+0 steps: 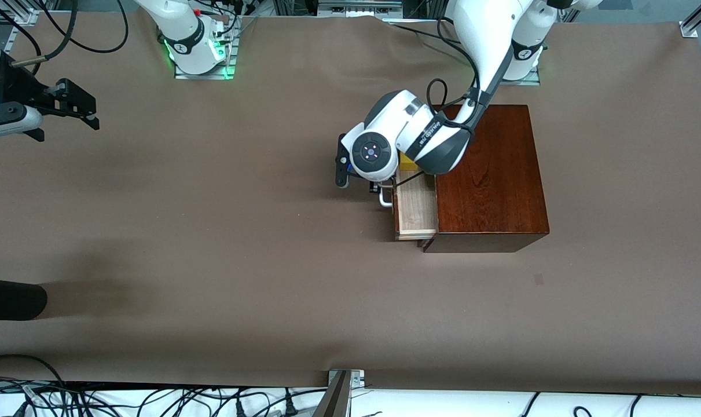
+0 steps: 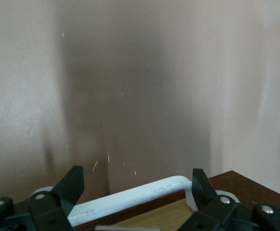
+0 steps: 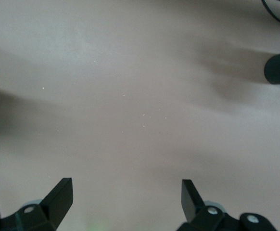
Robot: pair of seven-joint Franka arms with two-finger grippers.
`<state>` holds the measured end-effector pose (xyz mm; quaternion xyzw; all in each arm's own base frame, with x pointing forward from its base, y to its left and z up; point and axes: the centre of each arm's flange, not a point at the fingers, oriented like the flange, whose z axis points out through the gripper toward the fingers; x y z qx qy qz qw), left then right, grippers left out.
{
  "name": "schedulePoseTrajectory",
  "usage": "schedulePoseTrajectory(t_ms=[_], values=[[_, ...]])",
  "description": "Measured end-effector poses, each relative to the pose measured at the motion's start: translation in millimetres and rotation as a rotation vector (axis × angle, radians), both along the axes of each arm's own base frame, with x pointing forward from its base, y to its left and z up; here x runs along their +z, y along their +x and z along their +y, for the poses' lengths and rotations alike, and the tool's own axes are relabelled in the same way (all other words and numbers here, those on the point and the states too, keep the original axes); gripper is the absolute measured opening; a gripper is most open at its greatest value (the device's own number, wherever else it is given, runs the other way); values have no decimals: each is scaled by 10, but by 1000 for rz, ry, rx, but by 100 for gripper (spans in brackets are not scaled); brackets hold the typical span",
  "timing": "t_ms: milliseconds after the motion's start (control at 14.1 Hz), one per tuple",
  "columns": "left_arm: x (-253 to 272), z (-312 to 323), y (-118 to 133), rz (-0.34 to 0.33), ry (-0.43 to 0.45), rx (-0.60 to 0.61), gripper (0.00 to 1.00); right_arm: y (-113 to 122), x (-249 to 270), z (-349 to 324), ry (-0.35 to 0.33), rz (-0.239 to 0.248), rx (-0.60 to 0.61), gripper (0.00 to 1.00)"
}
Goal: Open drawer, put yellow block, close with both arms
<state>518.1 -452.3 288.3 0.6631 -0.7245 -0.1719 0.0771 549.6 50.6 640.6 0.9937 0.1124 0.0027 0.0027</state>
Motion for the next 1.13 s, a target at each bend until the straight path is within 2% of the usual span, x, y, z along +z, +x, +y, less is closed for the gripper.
schedulePoseTrajectory(t_ms=[142, 425, 1134], values=[[-11, 113, 8, 16, 58, -12, 100, -7, 3, 53, 0, -1, -31, 100], [-25, 371, 87, 62, 122, 9, 100, -9, 41, 67, 1, -8, -34, 100], [-33, 632, 205, 97, 152, 44, 100, -10, 77, 66, 2, -15, -42, 100]])
